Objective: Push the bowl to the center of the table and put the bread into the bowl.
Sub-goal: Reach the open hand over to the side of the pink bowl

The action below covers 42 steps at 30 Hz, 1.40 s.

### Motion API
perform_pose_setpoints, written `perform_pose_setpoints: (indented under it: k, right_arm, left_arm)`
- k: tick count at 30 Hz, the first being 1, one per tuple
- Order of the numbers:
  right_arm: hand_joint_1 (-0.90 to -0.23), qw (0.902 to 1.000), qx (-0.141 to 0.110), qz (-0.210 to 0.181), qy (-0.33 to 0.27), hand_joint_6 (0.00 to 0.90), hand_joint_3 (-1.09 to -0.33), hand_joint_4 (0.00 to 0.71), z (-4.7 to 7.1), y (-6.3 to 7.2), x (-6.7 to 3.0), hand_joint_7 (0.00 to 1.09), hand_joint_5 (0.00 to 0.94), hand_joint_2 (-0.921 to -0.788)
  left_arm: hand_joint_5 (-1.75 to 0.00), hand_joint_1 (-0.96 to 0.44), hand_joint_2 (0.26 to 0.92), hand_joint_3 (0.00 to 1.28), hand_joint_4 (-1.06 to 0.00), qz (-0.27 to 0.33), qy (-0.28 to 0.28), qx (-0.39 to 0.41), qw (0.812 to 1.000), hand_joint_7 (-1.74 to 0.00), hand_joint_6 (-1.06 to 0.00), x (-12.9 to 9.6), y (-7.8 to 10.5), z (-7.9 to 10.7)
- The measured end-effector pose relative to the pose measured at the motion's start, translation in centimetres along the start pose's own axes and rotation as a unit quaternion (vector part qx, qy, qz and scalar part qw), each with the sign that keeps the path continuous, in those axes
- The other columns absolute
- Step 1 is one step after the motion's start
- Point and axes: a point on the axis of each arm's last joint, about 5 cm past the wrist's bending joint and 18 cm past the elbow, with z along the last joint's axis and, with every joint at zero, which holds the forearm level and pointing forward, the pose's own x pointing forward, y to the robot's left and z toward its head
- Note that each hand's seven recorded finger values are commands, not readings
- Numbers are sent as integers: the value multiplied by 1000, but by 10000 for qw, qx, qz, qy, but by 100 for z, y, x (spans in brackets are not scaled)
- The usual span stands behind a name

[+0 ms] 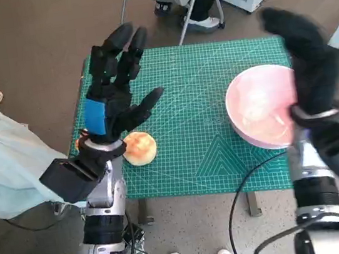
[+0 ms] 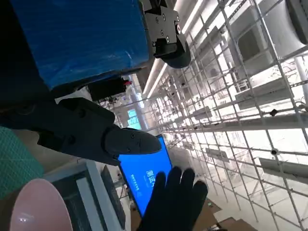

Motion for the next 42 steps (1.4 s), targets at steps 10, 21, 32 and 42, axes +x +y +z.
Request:
perform_pose_setpoints:
  k: [10,21,32,42]
  right_arm:
    - [-519,9915,-652,-978,555,-1,-827,275,-54,-356,-245,734,0,-921]
    - [-516,9641,-1187,-1712,1644,-1,-855,276,-143,-570,-626,721,3,-921]
    - [-476,9248,-1103,-2084,2985,19,-876,276,-276,-531,-882,654,2,-921]
    - [-493,8895,-573,-2248,3937,73,-842,288,-414,-320,-1012,574,5,-921]
  left_arm:
    - [0,-277,921,202,-247,47,54,-29,10000,-665,-53,-16,-4,-27]
    - [-1,-268,921,206,-247,131,41,-42,9999,-644,-66,-28,-15,-43]
    - [0,-262,921,209,-247,121,67,-47,9999,-638,-69,-33,-15,-52]
    - [-1,-269,921,205,-249,98,72,0,9999,-621,-78,-37,15,-45]
